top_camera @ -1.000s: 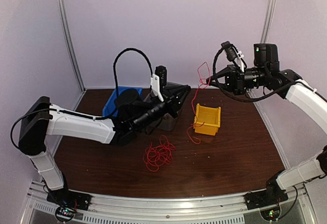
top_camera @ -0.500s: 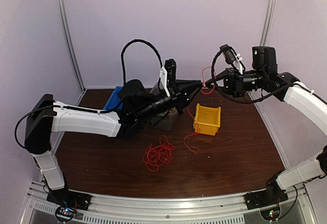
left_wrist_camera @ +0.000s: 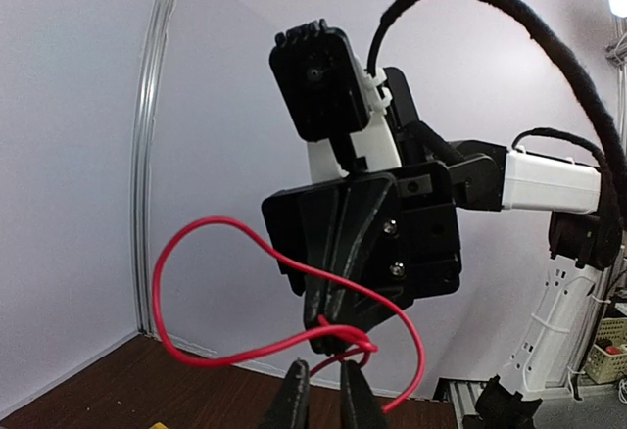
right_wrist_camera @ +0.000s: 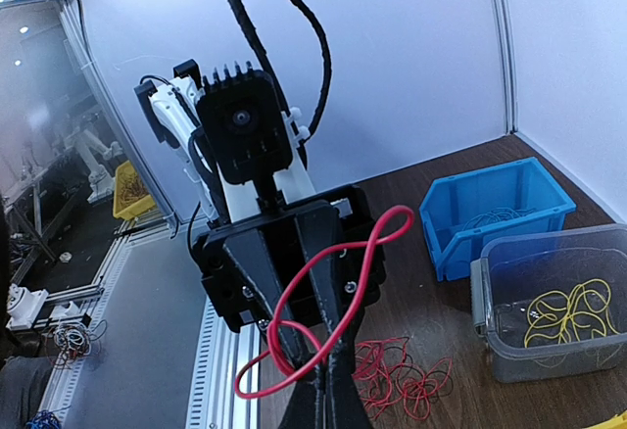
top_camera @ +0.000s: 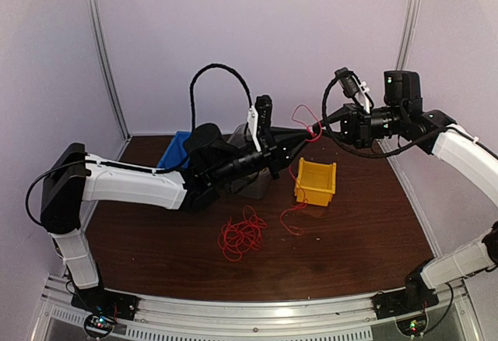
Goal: Untangle the cables
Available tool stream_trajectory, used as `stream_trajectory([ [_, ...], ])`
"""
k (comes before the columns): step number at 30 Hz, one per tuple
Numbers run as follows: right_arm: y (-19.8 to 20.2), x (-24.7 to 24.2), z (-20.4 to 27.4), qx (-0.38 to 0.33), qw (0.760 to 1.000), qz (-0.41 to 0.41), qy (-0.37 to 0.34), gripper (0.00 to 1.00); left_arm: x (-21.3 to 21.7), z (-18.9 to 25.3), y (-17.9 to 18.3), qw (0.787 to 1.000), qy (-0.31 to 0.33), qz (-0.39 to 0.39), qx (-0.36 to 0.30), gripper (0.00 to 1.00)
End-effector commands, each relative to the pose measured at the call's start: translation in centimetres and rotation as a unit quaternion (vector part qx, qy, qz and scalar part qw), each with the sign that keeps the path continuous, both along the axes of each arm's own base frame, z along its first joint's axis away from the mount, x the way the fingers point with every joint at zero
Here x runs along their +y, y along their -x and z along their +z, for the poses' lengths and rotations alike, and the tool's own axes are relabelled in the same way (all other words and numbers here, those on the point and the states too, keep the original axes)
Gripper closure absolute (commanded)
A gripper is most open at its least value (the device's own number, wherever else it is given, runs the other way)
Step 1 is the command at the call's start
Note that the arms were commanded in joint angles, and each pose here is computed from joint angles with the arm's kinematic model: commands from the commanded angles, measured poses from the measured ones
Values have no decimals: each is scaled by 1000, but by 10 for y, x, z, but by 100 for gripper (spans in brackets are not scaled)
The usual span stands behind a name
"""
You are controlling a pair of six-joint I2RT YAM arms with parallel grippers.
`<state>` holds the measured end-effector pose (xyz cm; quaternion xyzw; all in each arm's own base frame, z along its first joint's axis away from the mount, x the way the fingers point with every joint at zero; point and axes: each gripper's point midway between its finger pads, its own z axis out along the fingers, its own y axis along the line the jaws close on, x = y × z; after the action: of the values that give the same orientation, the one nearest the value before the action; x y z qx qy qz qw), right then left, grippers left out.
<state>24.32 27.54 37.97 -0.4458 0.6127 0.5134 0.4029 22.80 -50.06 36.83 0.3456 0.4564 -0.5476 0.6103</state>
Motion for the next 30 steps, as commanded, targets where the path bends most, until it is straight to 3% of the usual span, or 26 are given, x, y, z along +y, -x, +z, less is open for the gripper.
stream_trajectory([
  [1, 0, -1, 8, -15, 1000, 0, -8, 100, 2, 1, 6, 1000, 2, -12, -8, 87],
  [26, 1, -2, 0, -7, 1000, 0, -5, 100, 12, 22, 3, 998, 34, 33, -39, 90],
  [30, 0, -2, -1, -6, 1000, -1, -5, 100, 10, 27, 7, 998, 38, 23, -48, 84],
])
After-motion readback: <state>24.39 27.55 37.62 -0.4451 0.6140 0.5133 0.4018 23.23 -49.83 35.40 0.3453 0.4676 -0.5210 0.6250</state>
